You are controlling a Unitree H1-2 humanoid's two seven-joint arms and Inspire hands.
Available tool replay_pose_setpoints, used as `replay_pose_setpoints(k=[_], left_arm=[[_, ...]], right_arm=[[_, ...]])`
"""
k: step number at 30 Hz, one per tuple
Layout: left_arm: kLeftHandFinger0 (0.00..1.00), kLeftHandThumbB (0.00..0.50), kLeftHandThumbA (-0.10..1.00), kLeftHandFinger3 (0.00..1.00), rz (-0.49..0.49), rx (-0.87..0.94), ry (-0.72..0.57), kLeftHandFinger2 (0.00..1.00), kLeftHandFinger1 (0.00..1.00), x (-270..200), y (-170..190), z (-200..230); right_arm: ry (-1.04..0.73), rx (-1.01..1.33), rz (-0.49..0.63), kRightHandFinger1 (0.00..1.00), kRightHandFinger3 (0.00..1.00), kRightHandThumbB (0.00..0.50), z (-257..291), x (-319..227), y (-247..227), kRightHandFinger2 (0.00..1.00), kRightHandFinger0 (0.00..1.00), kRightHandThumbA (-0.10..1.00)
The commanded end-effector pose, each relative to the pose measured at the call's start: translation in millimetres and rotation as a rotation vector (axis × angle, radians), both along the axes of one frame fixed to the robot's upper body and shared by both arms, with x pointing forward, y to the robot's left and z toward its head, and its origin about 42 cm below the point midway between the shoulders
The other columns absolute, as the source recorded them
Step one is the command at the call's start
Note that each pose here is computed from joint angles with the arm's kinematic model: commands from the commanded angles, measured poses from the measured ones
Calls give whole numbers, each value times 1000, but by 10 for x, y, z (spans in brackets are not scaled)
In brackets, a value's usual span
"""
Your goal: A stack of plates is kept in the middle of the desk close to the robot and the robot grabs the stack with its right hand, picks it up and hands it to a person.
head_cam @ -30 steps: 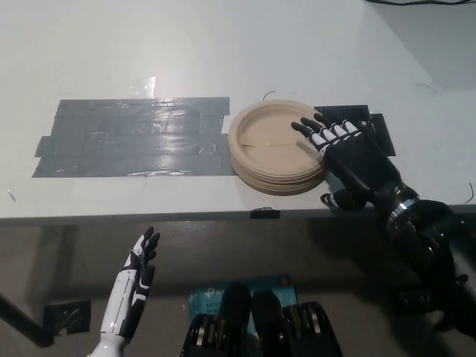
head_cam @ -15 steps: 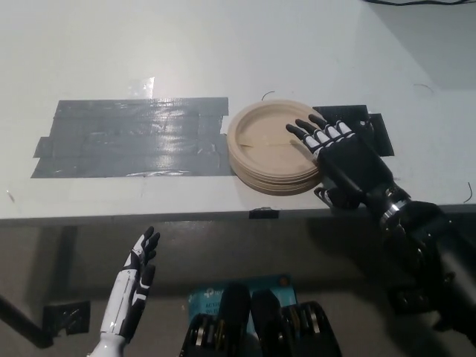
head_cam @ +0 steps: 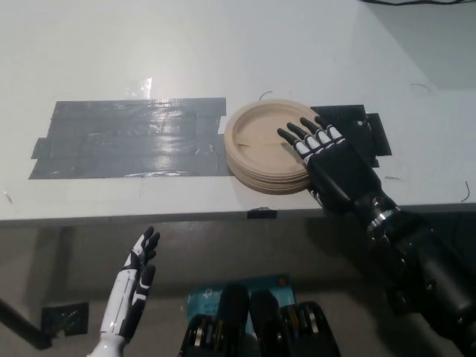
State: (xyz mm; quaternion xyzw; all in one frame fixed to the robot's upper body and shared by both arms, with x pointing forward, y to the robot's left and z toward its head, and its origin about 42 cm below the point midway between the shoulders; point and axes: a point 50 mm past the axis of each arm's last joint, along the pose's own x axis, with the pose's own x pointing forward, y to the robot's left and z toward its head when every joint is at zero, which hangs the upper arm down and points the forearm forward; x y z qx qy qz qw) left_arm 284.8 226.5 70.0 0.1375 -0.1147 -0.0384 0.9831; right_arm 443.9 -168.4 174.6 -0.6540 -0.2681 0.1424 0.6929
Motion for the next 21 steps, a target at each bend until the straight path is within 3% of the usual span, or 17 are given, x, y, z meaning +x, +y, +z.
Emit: replay_pose_setpoints(k=[1, 6, 8, 9, 10, 11, 12, 13, 14, 15, 17, 18, 19, 21], left_arm=[[1000, 332, 1000, 1000, 7, 1, -61, 1000, 1000, 47, 39, 103], [1000, 325, 1000, 1000, 8, 10, -69, 1000, 1000, 56, 40, 107], [1000, 321, 1000, 1000, 9, 12, -73, 1000, 1000, 68, 41, 108], [1000, 328, 1000, 1000, 10, 11, -70, 1000, 1000, 75, 39, 113], [1000, 329, 1000, 1000, 11, 10, -68, 1000, 1000, 76, 37, 114], [1000, 330, 1000, 1000, 10, 9, -65, 1000, 1000, 76, 33, 116], [1000, 331, 1000, 1000, 10, 10, -65, 1000, 1000, 75, 31, 117], [1000, 333, 1000, 1000, 9, 11, -68, 1000, 1000, 78, 31, 119], [1000, 333, 1000, 1000, 8, 11, -70, 1000, 1000, 84, 31, 123], [1000, 334, 1000, 1000, 6, 11, -73, 1000, 1000, 97, 37, 135], [1000, 334, 1000, 1000, 5, 11, -81, 1000, 1000, 119, 45, 147], [1000, 338, 1000, 1000, 6, 8, -82, 1000, 1000, 125, 45, 150], [1000, 334, 1000, 1000, 6, 6, -82, 1000, 1000, 134, 45, 158], [1000, 326, 1000, 1000, -1, 6, -86, 1000, 1000, 145, 40, 162]], right_arm=[[-64, 6, 20, 1000, 1000, 455, 114, 85, 114, 1000, 1000, 1000], [-39, -9, 13, 1000, 1000, 471, 66, 163, 107, 1000, 1000, 1000], [-21, -2, 16, 1000, 1000, 484, 44, 224, 103, 1000, 1000, 924], [-25, 8, 21, 1000, 1000, 402, 34, 269, 99, 1000, 1000, 617], [-41, 14, 25, 1000, 1000, 451, 31, 309, 98, 1000, 1000, 543], [-81, 12, 31, 927, 1000, 410, 20, 382, 92, 996, 946, 332], [-96, 11, 34, 803, 1000, 426, 13, 406, 87, 921, 760, 253], [-167, -2, 37, 200, 544, 316, -2, 461, 75, 380, 77, -74], [-187, -7, 37, 99, 458, 294, -2, 476, 70, 337, 15, -95], [-226, -19, 22, 18, 318, 249, 8, 515, 53, 334, 1, -100], [-252, -9, 24, 98, 310, 237, 41, 554, 28, 532, 0, -100], [-257, 8, 32, 174, 332, 232, 64, 567, 15, 708, 0, -100], [-264, 21, 36, 209, 356, 237, 81, 581, 5, 775, 0, -100], [-283, 44, 46, 190, 386, 258, 111, 598, -14, 768, 0, -100]])
